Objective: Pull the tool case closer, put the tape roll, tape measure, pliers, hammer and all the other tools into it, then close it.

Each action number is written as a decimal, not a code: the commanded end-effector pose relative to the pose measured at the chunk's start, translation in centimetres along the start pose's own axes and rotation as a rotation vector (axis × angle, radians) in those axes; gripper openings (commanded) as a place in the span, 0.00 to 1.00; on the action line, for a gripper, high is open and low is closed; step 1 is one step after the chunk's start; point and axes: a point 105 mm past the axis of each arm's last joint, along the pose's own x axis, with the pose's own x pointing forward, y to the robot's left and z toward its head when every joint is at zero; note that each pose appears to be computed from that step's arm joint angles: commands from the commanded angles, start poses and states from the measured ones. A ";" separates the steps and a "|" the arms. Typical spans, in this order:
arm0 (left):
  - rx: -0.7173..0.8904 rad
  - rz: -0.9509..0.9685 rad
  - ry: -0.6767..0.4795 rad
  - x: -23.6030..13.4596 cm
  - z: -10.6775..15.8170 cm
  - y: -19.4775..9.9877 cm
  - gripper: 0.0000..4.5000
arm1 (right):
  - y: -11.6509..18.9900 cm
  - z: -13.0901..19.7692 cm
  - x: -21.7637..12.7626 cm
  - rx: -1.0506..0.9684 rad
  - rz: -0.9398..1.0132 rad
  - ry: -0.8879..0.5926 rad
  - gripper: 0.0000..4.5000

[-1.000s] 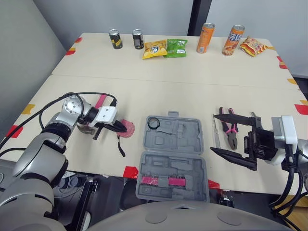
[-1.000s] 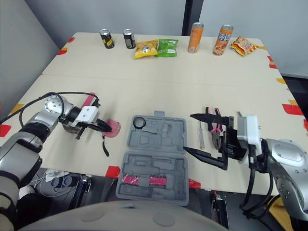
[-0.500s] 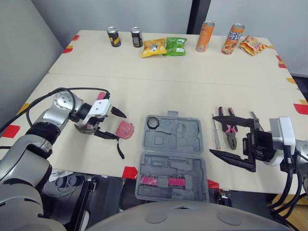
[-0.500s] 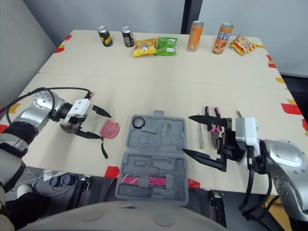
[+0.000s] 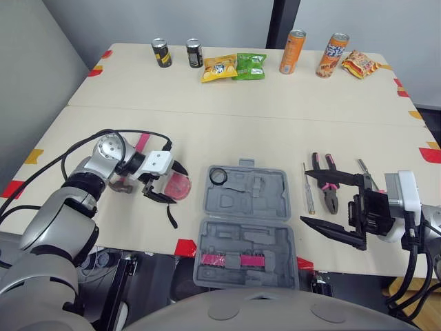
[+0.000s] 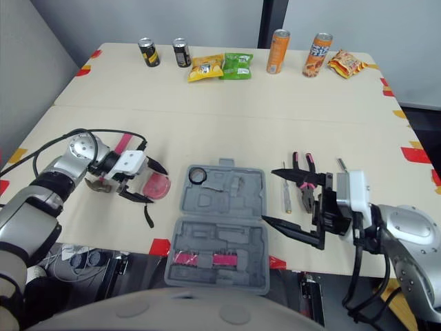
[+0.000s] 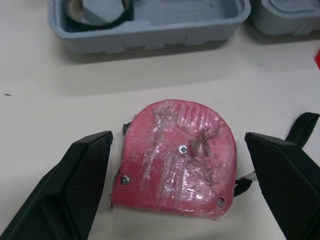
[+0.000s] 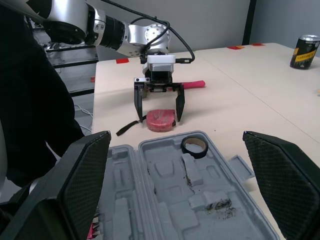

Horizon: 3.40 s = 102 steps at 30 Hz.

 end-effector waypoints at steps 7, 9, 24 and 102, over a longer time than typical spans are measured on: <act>0.018 -0.008 0.023 -0.2 -0.4 -0.1 0.87 | 0.5 1.0 0.0 -0.050 0.001 -0.015 1.00; 0.018 0.007 0.018 -0.4 -0.5 -0.1 0.72 | 0.4 1.1 0.1 -0.049 0.000 -0.017 1.00; 0.175 0.291 -0.172 -3.5 10.1 2.5 0.67 | -2.5 0.2 4.7 0.273 -0.206 0.205 1.00; -0.143 0.094 -0.714 0.2 13.8 -9.0 1.00 | -1.3 -11.3 -9.3 1.098 -0.533 0.702 0.12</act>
